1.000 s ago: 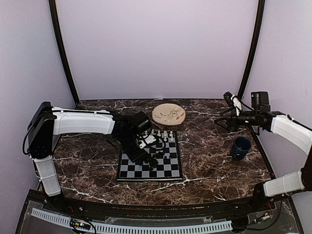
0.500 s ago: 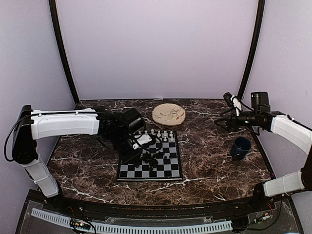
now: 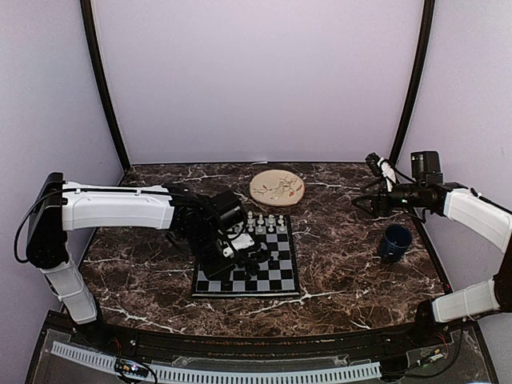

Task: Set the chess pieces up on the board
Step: Place the bishop on f8.

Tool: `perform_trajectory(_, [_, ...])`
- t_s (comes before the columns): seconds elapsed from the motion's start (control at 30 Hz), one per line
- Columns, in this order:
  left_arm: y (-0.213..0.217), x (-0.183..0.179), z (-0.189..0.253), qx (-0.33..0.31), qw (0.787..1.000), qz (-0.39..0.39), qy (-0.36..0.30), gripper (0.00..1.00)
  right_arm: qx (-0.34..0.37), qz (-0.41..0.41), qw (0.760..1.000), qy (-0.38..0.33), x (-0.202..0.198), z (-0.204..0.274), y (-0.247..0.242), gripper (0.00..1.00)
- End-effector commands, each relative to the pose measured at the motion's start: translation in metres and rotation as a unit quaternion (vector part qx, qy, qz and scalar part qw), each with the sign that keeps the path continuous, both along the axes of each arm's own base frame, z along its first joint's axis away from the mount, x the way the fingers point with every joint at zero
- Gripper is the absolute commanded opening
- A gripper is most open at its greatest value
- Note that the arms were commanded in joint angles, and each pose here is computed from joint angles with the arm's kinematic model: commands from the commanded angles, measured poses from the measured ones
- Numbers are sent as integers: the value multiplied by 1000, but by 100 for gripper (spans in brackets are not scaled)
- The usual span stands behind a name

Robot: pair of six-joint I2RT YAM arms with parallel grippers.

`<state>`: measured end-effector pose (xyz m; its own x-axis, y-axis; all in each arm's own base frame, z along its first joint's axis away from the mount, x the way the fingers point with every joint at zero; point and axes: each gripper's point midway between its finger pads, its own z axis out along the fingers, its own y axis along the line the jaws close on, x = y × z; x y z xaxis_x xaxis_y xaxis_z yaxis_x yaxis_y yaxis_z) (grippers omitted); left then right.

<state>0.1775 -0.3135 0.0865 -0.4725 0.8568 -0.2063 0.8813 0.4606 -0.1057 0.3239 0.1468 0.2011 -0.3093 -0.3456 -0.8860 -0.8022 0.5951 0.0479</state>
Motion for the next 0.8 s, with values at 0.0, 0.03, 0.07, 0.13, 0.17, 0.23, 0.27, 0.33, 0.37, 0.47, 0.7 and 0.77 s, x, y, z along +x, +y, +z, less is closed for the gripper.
perform_trajectory(0.0, [6, -7, -6, 17, 1000, -11, 7, 0, -6, 1, 1000, -7, 2, 0, -1, 63])
perform_trajectory(0.03, [7, -6, -8, 19, 1000, -11, 7, 0, -5, 2, 1000, -6, 2, 0, 0, 63])
perform_trajectory(0.07, [7, -7, -9, 20, 1000, -12, 7, 0, -5, 3, 1000, -6, 1, 0, 0, 63])
perform_trajectory(0.13, [10, -5, -13, 29, 1000, -11, 2, 0, -5, 4, 1000, -6, 1, -1, 0, 63])
perform_trajectory(0.17, [11, -4, -14, 33, 999, -10, 0, 0, -6, 4, 1000, -7, 1, 0, 0, 63])
perform_trajectory(0.23, [11, -3, -16, 35, 999, -9, -2, 0, -8, 3, 1000, -8, 1, 0, 0, 63])
perform_trajectory(0.27, [10, -2, -17, 35, 999, -10, -2, 0, -9, 2, 1000, -7, 2, -1, -1, 63])
perform_trajectory(0.33, [8, -1, -18, 33, 999, -10, -2, 0, -11, 2, 1000, -9, 1, -1, -1, 63])
perform_trajectory(0.37, [8, -1, -20, 35, 999, -10, -1, 0, -12, 1, 1000, -9, 1, -1, -1, 63])
perform_trajectory(0.47, [7, 0, -23, 37, 999, -10, -2, 0, -12, 2, 1000, -9, 1, -1, -1, 63])
perform_trajectory(0.7, [5, 2, -27, 38, 999, -10, -2, 0, -12, 3, 1000, -9, 1, -1, -1, 64])
perform_trajectory(0.77, [5, 2, -28, 38, 999, -9, -2, 0, -12, 3, 1000, -8, 1, -2, -1, 64])
